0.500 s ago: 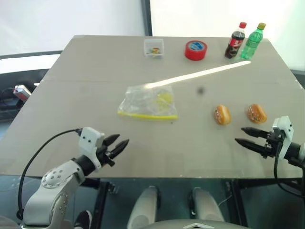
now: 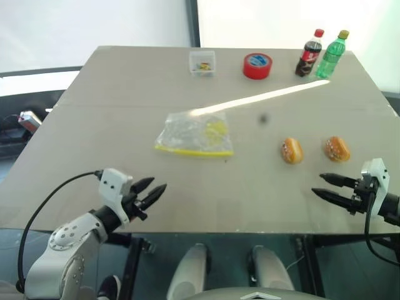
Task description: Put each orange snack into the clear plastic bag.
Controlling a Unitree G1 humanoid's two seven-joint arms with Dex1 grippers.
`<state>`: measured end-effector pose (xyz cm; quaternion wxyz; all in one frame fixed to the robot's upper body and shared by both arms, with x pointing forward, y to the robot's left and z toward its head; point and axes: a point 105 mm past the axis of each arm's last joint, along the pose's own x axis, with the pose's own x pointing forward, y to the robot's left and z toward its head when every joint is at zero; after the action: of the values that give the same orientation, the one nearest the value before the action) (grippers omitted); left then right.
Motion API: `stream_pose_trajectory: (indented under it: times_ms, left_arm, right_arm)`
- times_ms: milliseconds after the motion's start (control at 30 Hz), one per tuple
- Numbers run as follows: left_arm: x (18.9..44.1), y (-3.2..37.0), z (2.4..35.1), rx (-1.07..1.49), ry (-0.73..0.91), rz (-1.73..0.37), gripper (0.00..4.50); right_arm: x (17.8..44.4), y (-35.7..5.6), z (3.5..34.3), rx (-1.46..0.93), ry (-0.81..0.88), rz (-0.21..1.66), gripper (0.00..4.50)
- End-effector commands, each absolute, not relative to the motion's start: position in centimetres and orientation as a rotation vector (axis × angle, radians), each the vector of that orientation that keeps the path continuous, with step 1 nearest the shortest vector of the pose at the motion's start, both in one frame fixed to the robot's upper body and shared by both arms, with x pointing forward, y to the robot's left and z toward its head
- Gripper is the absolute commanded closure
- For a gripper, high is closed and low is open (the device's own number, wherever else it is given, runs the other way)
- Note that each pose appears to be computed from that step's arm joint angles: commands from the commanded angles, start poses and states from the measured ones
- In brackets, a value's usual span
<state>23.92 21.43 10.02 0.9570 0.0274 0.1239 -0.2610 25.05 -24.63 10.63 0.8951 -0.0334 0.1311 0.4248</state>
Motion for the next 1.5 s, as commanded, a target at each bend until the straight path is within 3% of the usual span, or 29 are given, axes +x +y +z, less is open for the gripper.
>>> stream_pose_trajectory:
  times_ms: [33,367,567,867,1367,1500]
  left_arm:
    - [24.1,21.3,11.2,0.087,0.207,-0.541,2.19]
    - [24.8,21.5,11.4,0.070,0.196,-0.522,2.19]
    - [28.7,24.7,12.6,-0.017,0.183,-0.348,2.19]
    - [34.6,24.6,12.8,-0.136,0.260,-0.455,2.19]
    - [39.5,22.0,9.9,-0.141,0.396,-0.607,2.19]
    - [40.1,21.6,10.2,-0.155,0.377,-0.618,3.38]
  right_arm:
    - [25.1,-24.8,12.2,-0.100,0.223,0.880,1.49]
    - [25.1,-24.4,12.4,-0.116,0.211,0.890,1.49]
    - [25.9,-20.3,15.6,-0.142,0.095,0.999,1.49]
    - [27.1,-14.7,20.0,-0.262,-0.008,1.106,1.49]
    - [27.3,-13.4,19.7,-0.302,-0.036,1.127,1.49]
    - [27.3,-13.3,19.8,-0.299,-0.044,1.124,1.49]
